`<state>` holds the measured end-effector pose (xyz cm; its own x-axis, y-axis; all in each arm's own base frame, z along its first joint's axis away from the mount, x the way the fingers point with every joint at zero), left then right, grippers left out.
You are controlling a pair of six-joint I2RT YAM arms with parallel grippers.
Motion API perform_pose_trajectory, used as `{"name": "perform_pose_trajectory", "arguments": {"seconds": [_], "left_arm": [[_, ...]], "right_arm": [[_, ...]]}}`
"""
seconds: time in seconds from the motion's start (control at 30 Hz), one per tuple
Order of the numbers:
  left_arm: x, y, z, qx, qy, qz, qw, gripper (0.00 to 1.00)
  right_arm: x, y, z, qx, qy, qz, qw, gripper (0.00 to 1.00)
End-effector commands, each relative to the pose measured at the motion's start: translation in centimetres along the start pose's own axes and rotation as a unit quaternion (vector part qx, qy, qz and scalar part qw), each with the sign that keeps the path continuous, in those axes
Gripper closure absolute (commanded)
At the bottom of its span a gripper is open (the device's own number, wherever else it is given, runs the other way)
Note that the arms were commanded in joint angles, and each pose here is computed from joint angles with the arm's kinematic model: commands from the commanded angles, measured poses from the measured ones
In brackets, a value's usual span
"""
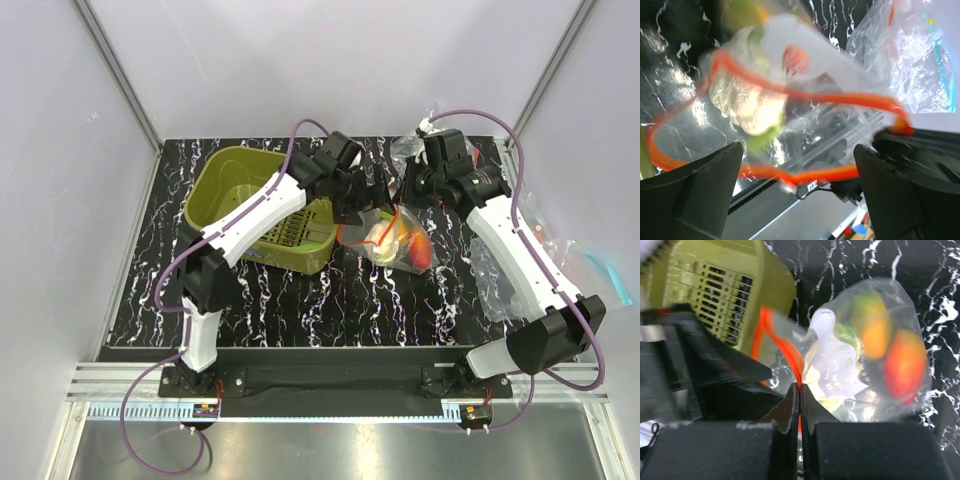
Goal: Place the food in the zip-top bag and seal the zipper
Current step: Place the fake vegetable in the zipper food storage bag.
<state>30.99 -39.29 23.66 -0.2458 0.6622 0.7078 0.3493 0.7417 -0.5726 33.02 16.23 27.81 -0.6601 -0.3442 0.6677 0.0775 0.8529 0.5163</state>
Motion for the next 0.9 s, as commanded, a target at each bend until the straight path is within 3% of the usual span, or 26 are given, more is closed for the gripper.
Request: {"name": "perform_pose_trajectory", "arguments": {"seconds": [0.0,0.1,0.2,0.43,0.57,0.63,0.87], "left_arm": [[4.7,-3.0,-3.3,-0.046,-0.086,0.027,0.995,0.01],[6.6,-3.0,-3.3,-0.06,-0.094,0.031,0.993,0.01],[8.7,-0.5,-3.5,-0.062,-0.104,-0.005,0.993,0.01],[14.6,11.4,-3.5,0.005,-0.126,-0.139,0.982,0.01],[18.2,14.0,-2.4,0.011,-0.132,-0.217,0.967,0.01],[19.7,14.5,-1.3,0.038,-0.133,-0.25,0.958,0.01],[21.9,14.6,3.8,0.25,-0.12,-0.296,0.914,0.01]], "right_arm": [[1.3,0.5,-0.4,-0.002,-0.023,-0.012,1.0,1.0],[1.2,-0.5,-0.3,-0.003,-0.03,0.011,0.999,1.0],[1.4,-1.0,-0.2,-0.002,-0.031,0.019,0.999,1.0],[1.4,-1.7,-0.4,0.001,-0.04,0.033,0.999,1.0],[1.4,-1.7,-0.5,0.005,-0.042,0.034,0.999,1.0],[1.3,-1.8,-0.5,0.004,-0.042,0.037,0.998,1.0],[1.1,-2.1,0.0,0.005,-0.035,0.039,0.999,1.0]]}}
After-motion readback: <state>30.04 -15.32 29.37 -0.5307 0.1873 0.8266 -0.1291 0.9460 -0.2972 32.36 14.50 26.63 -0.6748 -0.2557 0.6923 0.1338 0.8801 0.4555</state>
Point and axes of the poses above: each gripper's point midway between its finger pads, its own x axis back along the fingers, its own y axis along the line the jaws close on, z = x × y, the point moved 2 cm from there along x, back along the fingers, and after that the axes turned 15 degrees about -x, right-handed, at the moved point
